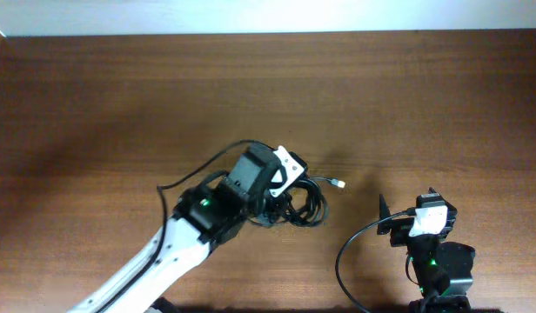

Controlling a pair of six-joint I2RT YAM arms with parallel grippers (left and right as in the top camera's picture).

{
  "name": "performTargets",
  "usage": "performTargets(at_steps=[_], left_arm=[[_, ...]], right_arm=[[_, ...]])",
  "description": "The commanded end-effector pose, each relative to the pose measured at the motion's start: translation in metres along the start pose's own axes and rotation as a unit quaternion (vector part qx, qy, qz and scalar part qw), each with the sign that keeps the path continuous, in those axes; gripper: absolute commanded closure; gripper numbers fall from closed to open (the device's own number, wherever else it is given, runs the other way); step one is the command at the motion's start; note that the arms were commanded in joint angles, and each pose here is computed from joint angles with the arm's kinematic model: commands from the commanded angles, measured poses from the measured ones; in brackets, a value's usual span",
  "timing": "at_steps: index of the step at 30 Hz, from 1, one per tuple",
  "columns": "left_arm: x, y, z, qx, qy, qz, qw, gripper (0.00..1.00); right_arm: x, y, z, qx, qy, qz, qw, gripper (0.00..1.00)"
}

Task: Untangle cables
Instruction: 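Bring the lifted bundle toward the right gripper, right gripper approaching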

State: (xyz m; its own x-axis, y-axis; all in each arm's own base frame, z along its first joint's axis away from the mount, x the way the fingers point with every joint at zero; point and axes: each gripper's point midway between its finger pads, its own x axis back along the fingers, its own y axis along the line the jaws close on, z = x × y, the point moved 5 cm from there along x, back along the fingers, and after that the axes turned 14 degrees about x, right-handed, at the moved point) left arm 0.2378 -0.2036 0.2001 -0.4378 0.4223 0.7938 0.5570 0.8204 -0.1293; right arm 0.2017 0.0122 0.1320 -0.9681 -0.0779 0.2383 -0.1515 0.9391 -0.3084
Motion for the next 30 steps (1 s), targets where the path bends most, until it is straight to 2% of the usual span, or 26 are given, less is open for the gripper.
performTargets(at_steps=[1, 3, 5, 6, 7, 10, 13, 16, 18, 20, 23, 24, 25, 27, 30], left_arm=[[0.032, 0.007, -0.021, -0.023, -0.072, -0.039, 0.996, 1.00], [0.039, 0.005, -0.028, -0.023, -0.095, -0.036, 0.995, 1.00], [0.040, 0.005, -0.034, -0.023, -0.110, -0.034, 0.993, 1.00], [0.041, 0.004, -0.039, -0.023, -0.125, -0.032, 0.991, 1.00], [0.042, 0.003, -0.043, -0.022, -0.135, -0.030, 0.990, 1.00], [0.044, 0.002, -0.049, 0.038, -0.151, -0.019, 0.988, 1.00], [0.044, 0.001, -0.049, 0.171, -0.151, 0.005, 0.974, 1.00], [0.043, -0.015, -0.046, 0.272, -0.122, 0.080, 0.951, 1.00], [0.046, -0.032, -0.046, 0.272, -0.099, 0.147, 0.946, 1.00], [0.056, -0.054, -0.053, 0.236, -0.089, 0.239, 0.938, 1.00], [0.069, -0.073, -0.058, 0.202, -0.085, 0.319, 0.922, 1.00], [0.070, -0.074, -0.058, 0.201, -0.084, 0.322, 0.921, 1.00], [0.069, -0.073, -0.059, 0.203, -0.087, 0.317, 0.922, 1.00], [0.065, -0.066, -0.062, 0.212, -0.103, 0.288, 0.928, 1.00], [0.065, -0.065, -0.062, 0.214, -0.106, 0.283, 0.929, 1.00]], right_arm=[[0.000, 0.003, 0.002, 0.004, 0.001, -0.009, 1.000, 0.01], [0.000, 0.000, -0.002, 0.005, -0.009, 0.001, 1.000, 0.01], [0.001, 0.007, -0.020, 0.001, -0.060, -0.035, 0.998, 0.01], [0.003, 0.005, -0.029, -0.073, -0.064, -0.041, 0.994, 0.01], [0.006, 0.008, -0.035, -0.104, -0.065, -0.061, 0.991, 0.01], [0.032, 0.005, -0.073, -0.140, -0.039, -0.105, 0.984, 0.01], [0.081, -0.010, -0.128, -0.144, -0.017, -0.118, 0.982, 0.01], [0.113, -0.006, -0.166, -0.147, -0.009, -0.185, 0.972, 0.01], [0.130, 0.010, -0.190, -0.138, -0.052, -0.282, 0.948, 0.01], [0.143, 0.026, -0.194, -0.137, -0.063, -0.362, 0.920, 0.01], [0.151, 0.033, -0.197, -0.151, -0.064, -0.403, 0.900, 0.01], [0.149, 0.032, -0.198, -0.189, -0.049, -0.398, 0.896, 0.01], [0.143, 0.027, -0.197, -0.267, -0.015, -0.378, 0.886, 0.01], [0.134, 0.026, -0.196, -0.355, 0.035, -0.371, 0.857, 0.01], [0.129, 0.029, -0.197, -0.364, 0.053, -0.390, 0.845, 0.01]])
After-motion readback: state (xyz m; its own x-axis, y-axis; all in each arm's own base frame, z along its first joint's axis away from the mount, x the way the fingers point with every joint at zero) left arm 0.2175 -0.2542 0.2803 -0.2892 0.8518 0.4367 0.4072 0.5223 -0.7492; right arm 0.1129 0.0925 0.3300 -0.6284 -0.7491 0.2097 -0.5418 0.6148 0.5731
